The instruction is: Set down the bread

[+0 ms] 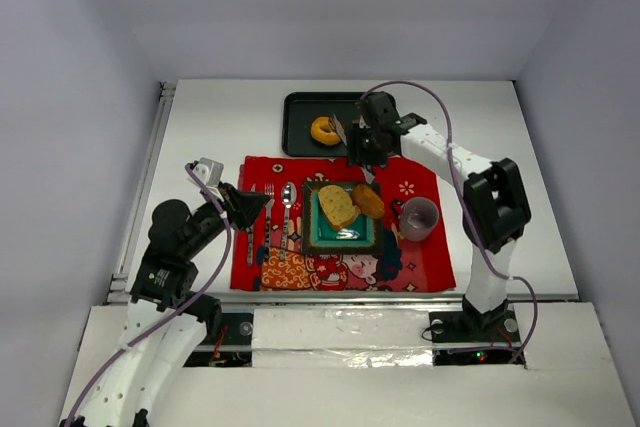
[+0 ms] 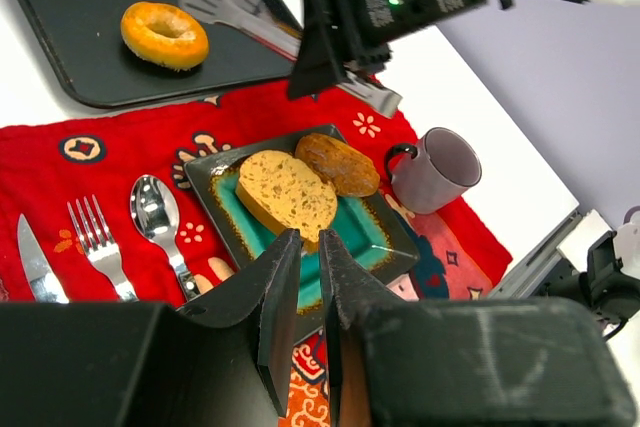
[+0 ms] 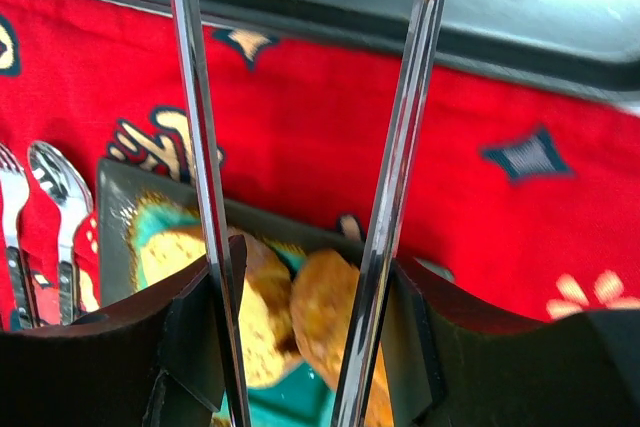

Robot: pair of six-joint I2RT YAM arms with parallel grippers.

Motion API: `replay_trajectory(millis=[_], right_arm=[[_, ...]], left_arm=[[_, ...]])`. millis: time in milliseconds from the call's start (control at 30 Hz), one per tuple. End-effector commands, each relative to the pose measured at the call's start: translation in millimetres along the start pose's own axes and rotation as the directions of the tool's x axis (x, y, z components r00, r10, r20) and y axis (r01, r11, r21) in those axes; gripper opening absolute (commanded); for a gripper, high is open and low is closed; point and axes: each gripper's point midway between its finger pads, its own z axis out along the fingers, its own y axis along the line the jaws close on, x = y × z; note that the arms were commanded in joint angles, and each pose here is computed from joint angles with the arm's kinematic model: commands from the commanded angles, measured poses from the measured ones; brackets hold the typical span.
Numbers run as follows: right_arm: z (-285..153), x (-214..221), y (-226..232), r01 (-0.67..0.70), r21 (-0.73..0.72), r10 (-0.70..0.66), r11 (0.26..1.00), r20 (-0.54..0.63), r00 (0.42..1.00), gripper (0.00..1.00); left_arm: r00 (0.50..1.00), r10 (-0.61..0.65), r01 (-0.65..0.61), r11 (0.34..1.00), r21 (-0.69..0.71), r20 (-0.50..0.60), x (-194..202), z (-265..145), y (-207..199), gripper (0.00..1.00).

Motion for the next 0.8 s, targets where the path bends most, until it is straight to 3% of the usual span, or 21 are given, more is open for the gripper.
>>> replay_trajectory(millis=[0,500,633,667,767], right_arm=[[-0.2,-20.8,16.3,0.052,-0.067,-0.051,0.996,0.025,0.998,0.58],[36.3,-17.7,4.9,0.016,-0.07,-0.019,0.997,-0.034,0.999,0.55],[33.4,-18.1,11.6,0.014,-0.108,-0.017,0.994,-0.028,0.999,0.38],[30.9,-19.4,12.7,0.012,-0.113,-0.014,0.994,-0.02,1.0,0.28],[12.4,-27.3,21.7,0.003,-0.158,0.003,0.987,0.038,0.999,0.22]], left_arm=[[0.999,0.028,-0.029,0.999,0.028,0.038,-8.2,0.8,-4.2,0.12],[0.999,0.022,-0.022,0.999,0.024,0.024,-5.4,2.7,-2.4,0.12],[0.999,0.022,-0.022,0.999,0.022,0.024,-6.3,3.3,-2.2,0.12],[1.0,0.02,-0.021,1.0,0.019,0.021,-5.2,3.6,-1.3,0.12],[1.0,0.019,-0.019,1.0,0.018,0.022,-5.3,3.6,-1.1,0.12]])
